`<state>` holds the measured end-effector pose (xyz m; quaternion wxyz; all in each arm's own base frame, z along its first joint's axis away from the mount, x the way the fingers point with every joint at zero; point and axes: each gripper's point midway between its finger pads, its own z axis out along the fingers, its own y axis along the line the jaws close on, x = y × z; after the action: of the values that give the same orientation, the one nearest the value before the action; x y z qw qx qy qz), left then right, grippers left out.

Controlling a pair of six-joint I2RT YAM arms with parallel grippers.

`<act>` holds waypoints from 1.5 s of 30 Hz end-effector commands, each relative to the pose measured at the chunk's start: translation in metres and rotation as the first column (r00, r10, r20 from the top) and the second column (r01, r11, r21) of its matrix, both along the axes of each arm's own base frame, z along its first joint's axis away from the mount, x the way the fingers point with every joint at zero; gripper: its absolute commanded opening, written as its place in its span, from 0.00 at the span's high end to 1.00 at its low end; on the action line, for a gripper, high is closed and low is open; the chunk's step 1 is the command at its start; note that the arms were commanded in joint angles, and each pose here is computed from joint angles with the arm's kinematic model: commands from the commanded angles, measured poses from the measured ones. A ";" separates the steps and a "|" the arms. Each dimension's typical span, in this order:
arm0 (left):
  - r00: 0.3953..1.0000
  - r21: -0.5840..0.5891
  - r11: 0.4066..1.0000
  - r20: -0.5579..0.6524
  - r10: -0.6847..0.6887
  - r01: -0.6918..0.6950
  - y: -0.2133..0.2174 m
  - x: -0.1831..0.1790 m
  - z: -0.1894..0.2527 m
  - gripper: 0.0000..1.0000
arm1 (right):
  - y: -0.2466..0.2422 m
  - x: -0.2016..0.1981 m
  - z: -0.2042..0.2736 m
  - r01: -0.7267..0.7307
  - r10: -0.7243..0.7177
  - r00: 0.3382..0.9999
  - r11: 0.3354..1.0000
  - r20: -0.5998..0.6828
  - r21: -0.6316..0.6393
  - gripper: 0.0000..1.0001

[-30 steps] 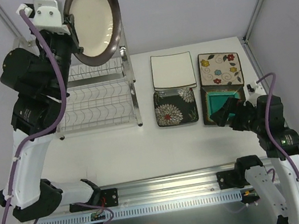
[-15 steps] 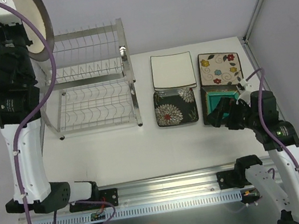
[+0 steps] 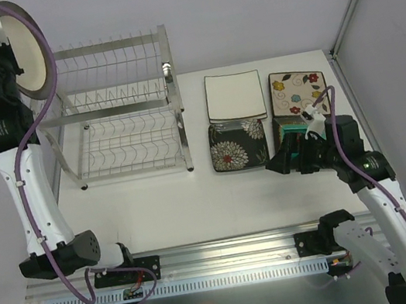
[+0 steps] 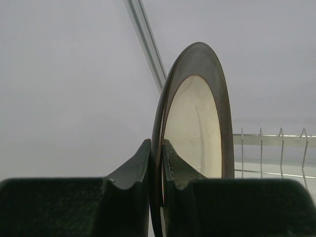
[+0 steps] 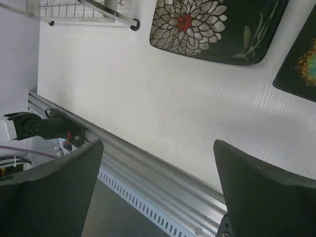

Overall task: Load the plates into the dish rack
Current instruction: Insert the plate into the dish rack

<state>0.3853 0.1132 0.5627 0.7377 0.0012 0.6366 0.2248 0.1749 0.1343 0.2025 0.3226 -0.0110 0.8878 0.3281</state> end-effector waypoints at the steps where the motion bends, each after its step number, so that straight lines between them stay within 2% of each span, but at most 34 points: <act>1: 0.969 0.146 0.988 0.229 -0.089 0.056 -0.015 -0.019 0.072 1.00 | 0.012 0.003 0.011 -0.070 0.069 0.996 0.997 0.049 0.032 0.00; 13: 0.983 0.217 0.976 0.168 -0.069 0.031 0.001 0.001 0.057 1.00 | 0.015 0.011 0.009 -0.085 0.084 0.995 0.996 0.048 0.031 0.00; 28: 0.988 0.286 0.958 0.143 -0.053 0.010 0.000 -0.010 0.053 1.00 | 0.016 0.009 0.009 -0.094 0.092 0.994 0.995 0.050 0.037 0.00; 36: 0.979 0.271 0.963 0.194 -0.062 0.007 -0.005 -0.025 0.070 1.00 | 0.017 0.009 0.011 -0.096 0.095 0.994 0.995 0.053 0.036 0.01; 45: 0.968 0.260 0.963 0.250 0.005 -0.072 0.003 -0.043 0.084 1.00 | 0.016 0.009 0.012 -0.094 0.092 0.994 0.995 0.061 0.032 0.01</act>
<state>0.4063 0.1175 0.5387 0.7153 0.0911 0.6475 0.2465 0.1805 0.1469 0.2015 0.3075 -0.0343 0.8845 0.3493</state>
